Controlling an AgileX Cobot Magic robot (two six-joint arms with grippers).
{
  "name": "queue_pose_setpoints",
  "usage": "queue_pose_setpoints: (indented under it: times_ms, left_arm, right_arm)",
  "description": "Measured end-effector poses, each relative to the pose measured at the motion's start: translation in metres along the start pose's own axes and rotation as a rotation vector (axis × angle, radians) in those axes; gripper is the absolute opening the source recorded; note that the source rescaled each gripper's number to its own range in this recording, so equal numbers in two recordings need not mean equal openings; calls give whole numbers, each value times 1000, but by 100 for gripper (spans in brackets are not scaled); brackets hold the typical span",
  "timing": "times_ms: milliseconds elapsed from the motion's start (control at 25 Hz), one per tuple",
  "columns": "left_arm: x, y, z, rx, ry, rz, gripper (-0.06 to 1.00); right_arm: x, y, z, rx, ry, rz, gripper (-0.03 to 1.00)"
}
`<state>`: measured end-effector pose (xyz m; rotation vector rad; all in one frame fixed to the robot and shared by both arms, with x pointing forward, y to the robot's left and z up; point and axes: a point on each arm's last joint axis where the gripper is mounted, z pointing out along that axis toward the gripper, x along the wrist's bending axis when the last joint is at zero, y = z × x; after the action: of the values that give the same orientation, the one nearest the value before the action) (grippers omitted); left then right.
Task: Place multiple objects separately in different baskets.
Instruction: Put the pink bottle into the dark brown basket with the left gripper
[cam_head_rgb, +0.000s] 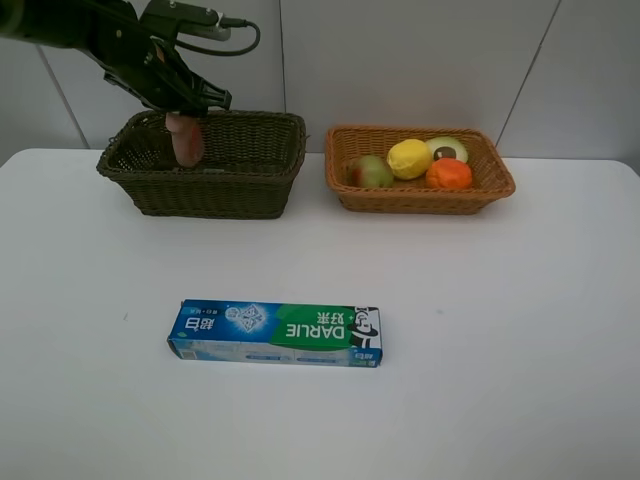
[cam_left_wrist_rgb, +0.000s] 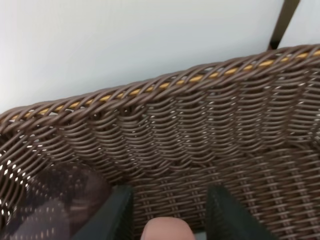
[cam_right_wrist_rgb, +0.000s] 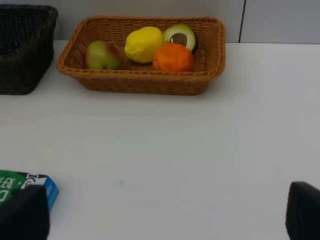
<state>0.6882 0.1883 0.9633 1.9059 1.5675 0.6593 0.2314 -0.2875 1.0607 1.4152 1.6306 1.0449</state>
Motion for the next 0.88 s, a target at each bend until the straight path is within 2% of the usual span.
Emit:
queue_pose_setpoints:
  times_ms: [200, 680, 880]
  left_arm:
    - [0, -7, 11, 15, -1, 2, 45]
    - [-1, -3, 12, -33, -11, 9, 45]
    - [-1, -3, 12, -39, -10, 41, 45]
  right_arm:
    - [0, 0, 0, 0, 3, 2, 100]
    - [0, 0, 0, 0, 3, 2, 100]
    - [0, 0, 0, 0, 3, 2, 100]
